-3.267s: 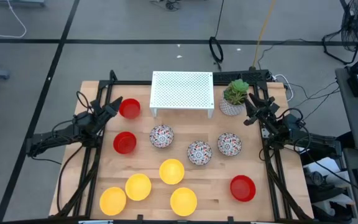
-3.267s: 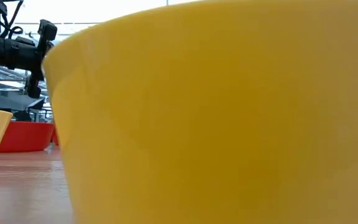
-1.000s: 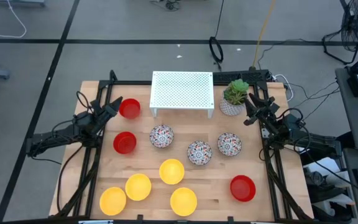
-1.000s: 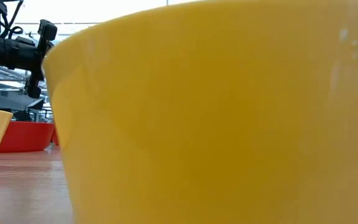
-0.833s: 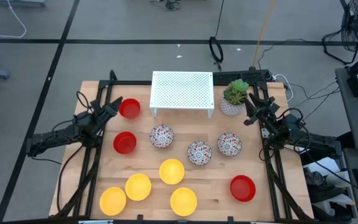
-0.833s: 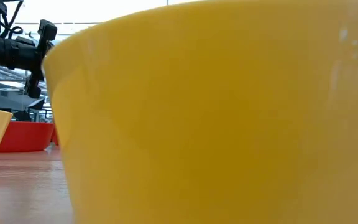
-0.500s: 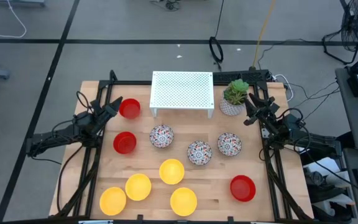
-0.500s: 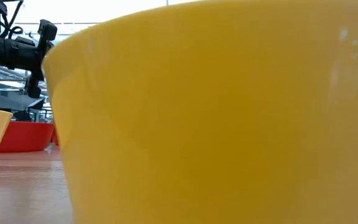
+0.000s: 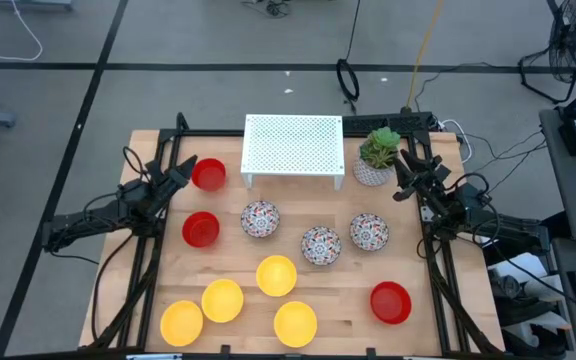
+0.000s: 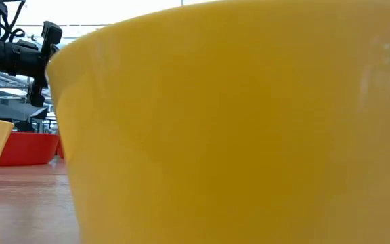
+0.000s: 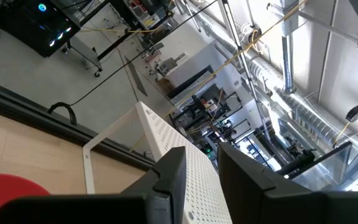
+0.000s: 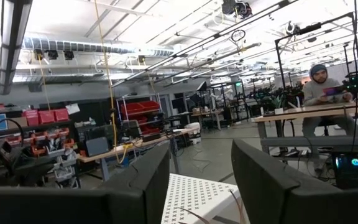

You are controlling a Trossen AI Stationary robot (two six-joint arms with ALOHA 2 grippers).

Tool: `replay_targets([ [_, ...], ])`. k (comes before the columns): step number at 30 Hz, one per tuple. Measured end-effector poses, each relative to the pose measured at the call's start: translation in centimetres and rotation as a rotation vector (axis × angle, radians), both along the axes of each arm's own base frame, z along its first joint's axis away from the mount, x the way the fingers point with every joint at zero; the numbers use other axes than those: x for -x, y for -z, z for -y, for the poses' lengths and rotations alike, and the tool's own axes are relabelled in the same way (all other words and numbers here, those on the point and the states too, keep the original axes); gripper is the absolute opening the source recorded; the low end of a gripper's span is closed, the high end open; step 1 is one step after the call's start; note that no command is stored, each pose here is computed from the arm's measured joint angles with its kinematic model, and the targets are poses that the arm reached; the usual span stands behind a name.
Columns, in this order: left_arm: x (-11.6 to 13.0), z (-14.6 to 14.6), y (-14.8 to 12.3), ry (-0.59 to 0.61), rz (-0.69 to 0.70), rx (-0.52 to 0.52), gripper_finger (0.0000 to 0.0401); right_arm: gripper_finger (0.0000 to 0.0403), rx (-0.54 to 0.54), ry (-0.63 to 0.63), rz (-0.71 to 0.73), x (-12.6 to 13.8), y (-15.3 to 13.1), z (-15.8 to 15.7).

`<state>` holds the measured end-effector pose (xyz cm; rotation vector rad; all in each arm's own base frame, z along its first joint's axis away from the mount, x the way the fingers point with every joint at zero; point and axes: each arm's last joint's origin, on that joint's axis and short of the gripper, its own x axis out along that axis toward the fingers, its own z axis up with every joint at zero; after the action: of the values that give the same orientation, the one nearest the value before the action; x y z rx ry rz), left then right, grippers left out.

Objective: Pick & Place Mini bowls
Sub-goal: Put the white patterned bowl on the shelf

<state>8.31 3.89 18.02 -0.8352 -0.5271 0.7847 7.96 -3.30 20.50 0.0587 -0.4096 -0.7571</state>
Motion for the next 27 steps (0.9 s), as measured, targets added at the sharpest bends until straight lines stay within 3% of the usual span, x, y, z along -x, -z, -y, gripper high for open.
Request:
replay_targets([
  [11, 0.00, 0.00, -0.01, 0.000, 0.000, 0.000, 0.0093, 0.0160, -0.028, -0.020, 0.067, 0.11, -0.26, -0.03],
  [27, 0.00, 0.00, -0.01, -0.001, 0.001, 0.000, 0.0093, 0.0160, -0.062, -0.030, 0.009, -0.84, 0.09, 0.17],
])
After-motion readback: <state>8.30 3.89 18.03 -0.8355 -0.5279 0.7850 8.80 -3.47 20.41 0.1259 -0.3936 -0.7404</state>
